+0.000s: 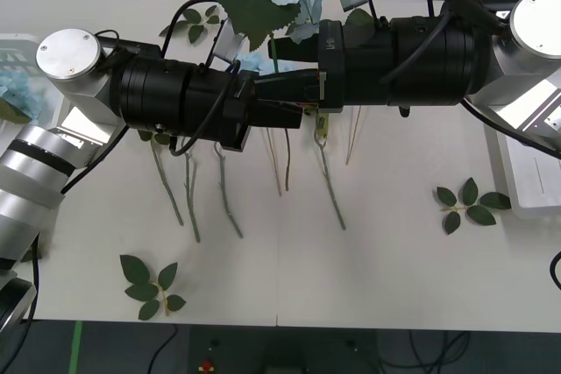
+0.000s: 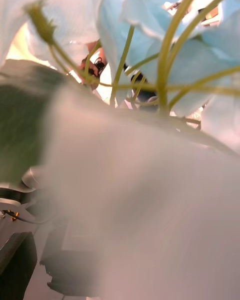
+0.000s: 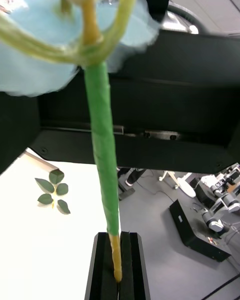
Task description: Place the red flowers into the right box and the blue flowers into the left box. If a person shows an open palm, hand one flower to the person first, then continue sorting.
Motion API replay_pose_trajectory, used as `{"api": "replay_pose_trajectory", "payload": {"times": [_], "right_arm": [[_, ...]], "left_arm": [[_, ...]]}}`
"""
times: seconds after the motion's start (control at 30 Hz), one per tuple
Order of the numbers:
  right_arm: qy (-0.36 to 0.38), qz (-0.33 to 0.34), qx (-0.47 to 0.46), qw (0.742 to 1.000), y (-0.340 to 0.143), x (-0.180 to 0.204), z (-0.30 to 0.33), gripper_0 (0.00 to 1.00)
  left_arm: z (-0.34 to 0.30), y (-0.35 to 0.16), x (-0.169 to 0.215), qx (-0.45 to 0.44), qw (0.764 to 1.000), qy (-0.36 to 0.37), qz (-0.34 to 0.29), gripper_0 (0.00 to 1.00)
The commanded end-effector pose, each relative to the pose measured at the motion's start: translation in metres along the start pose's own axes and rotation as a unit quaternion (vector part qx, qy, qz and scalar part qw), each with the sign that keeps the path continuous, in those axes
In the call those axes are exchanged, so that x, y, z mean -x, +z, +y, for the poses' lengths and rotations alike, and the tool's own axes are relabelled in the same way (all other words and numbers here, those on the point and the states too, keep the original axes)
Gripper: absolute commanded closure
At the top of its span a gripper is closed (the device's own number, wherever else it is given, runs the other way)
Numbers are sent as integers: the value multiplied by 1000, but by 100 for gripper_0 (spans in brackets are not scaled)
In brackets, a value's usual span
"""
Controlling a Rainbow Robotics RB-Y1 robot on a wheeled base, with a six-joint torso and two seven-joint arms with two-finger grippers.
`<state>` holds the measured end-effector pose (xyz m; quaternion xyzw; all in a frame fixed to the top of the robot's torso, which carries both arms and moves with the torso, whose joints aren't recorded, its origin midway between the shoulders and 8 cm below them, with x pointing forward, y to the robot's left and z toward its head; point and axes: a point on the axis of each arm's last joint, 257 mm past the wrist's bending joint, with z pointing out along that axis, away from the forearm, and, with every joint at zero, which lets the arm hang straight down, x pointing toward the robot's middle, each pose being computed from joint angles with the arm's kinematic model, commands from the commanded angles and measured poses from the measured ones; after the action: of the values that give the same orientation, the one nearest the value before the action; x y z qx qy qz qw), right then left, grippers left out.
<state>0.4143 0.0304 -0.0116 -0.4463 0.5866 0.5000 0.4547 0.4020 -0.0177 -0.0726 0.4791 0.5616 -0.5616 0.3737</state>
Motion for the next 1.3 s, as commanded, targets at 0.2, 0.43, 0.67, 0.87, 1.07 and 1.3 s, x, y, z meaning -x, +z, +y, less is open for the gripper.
{"api": "replay_pose_trajectory", "payload": {"times": [0.2, 0.43, 0.67, 0.87, 1.07, 1.3], "right_arm": [[-39, 2, 16, 999, 4, 17, 12, 0], [-21, 24, -9, 999, -15, 10, -4, 0], [47, 99, -78, 991, -42, -15, -49, 0], [122, 158, -184, 962, -71, -44, -109, 0], [194, 189, -296, 916, -90, -75, -174, 0], [252, 187, -404, 859, -111, -107, -237, 0]], "left_arm": [[27, -81, 56, 90, 994, 66, 8, 100], [46, -175, 53, 199, 976, 36, 75, 100], [36, -298, 70, 320, 938, -51, 124, 100], [27, -388, 67, 436, 867, -180, 159, 100], [20, -433, 44, 515, 785, -314, 140, 100], [19, -479, -12, 562, 715, -390, 144, 100]]}}
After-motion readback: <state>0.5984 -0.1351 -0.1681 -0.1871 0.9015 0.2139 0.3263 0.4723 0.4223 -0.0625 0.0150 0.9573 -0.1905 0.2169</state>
